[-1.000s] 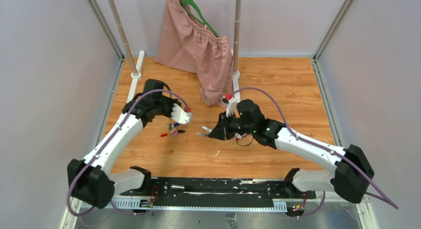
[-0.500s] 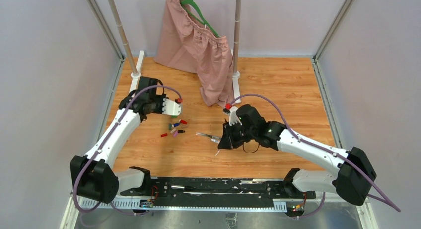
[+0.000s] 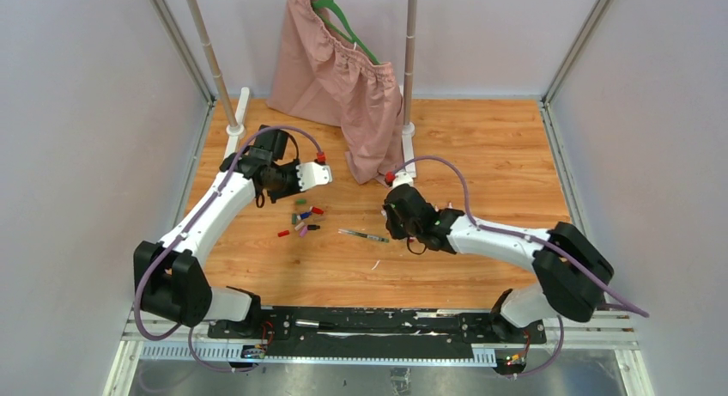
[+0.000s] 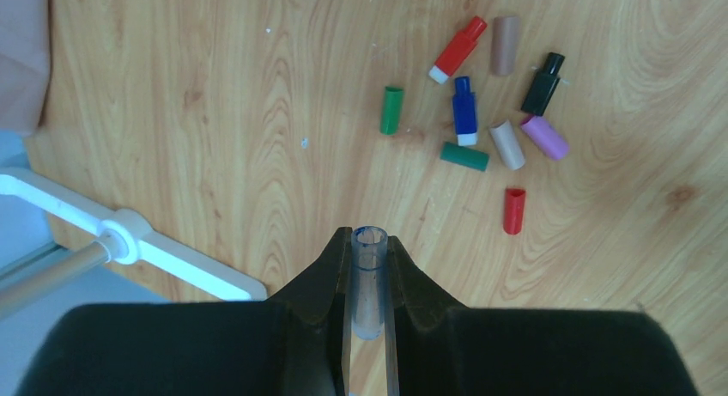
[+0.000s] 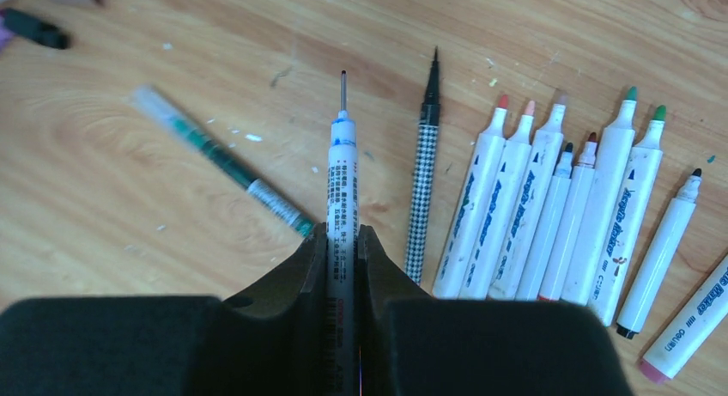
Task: Open the pen caps
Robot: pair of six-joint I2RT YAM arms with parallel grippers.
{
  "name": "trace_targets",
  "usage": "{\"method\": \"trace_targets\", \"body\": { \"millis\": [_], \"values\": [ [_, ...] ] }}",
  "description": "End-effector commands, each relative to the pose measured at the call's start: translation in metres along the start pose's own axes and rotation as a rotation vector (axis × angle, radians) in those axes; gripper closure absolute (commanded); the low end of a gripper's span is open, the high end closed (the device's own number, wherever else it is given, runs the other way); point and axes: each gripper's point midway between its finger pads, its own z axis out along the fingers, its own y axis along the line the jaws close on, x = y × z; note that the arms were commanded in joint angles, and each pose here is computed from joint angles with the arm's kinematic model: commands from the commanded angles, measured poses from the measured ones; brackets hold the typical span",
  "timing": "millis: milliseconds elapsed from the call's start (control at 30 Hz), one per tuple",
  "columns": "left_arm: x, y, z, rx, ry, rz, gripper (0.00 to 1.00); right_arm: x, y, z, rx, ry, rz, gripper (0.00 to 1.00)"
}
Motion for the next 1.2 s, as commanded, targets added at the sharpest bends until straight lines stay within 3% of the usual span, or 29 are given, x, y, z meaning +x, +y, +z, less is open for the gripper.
{"method": "trace_targets", "body": {
  "millis": [0, 400, 567, 767, 967, 1167],
  "values": [
    [-0.006, -0.014, 0.001, 0.046, -0.036, -0.065, 1.00, -0.013, -0.011, 0.020, 0.121, -0.077, -0.018, 1.00],
    [-0.010, -0.025, 0.005, 0.080, -0.055, -0.082, 1.00, 0.020, -0.016, 0.048, 0.153, -0.004, -0.008, 0.67],
    [-0.012, -0.029, 0.007, 0.093, -0.058, -0.074, 1.00, 0.031, -0.021, 0.045, 0.165, 0.013, -0.002, 0.65],
    [-0.035, -0.042, 0.024, 0.175, -0.080, -0.079, 1.00, 0.023, -0.030, 0.025, 0.194, -0.021, 0.011, 0.80],
    [-0.055, -0.057, 0.062, 0.255, -0.059, -0.123, 1.00, 0.004, -0.031, -0.006, 0.170, -0.104, 0.062, 0.63],
    [-0.060, -0.061, 0.095, 0.290, -0.043, -0.168, 0.85, 0.000, -0.029, -0.035, 0.111, -0.142, 0.099, 0.54]
  ]
}}
